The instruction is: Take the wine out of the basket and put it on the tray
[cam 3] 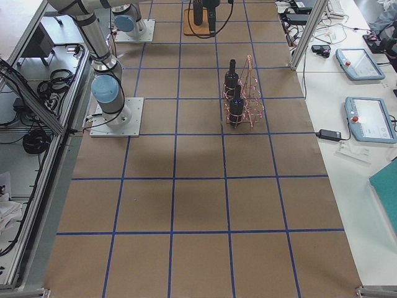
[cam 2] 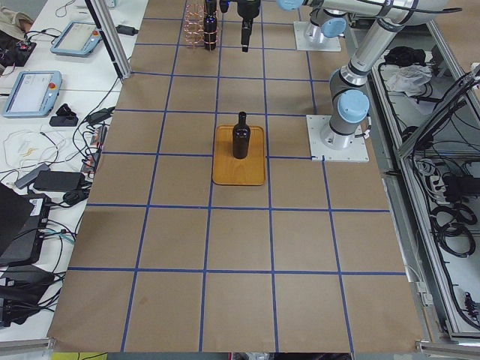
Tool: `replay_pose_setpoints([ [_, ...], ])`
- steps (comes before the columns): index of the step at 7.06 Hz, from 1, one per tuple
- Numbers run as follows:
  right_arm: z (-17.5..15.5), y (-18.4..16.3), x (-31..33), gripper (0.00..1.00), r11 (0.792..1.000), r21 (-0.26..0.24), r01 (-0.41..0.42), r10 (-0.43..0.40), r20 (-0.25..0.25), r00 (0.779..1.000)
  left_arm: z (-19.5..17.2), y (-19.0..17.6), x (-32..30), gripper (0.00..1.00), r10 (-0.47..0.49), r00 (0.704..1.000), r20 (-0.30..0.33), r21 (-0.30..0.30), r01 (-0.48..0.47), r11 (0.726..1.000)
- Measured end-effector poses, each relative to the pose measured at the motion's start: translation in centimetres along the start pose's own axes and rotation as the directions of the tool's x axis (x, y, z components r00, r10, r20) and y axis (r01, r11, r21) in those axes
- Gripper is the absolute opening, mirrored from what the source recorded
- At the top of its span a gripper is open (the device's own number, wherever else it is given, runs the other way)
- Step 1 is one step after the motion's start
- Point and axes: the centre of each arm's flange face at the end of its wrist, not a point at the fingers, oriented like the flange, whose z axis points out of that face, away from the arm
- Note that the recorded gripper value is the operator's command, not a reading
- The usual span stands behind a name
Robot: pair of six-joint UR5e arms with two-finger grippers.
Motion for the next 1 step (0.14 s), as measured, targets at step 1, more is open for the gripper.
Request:
replay_pose_setpoints([
  [1,0.00,0.00,0.00,1.00,1.000,0.000,0.000,0.000,0.000,1.000,0.09,0.06,-0.06,1.00,0.000,1.000,0.005,-0.002,0.000,1.000],
])
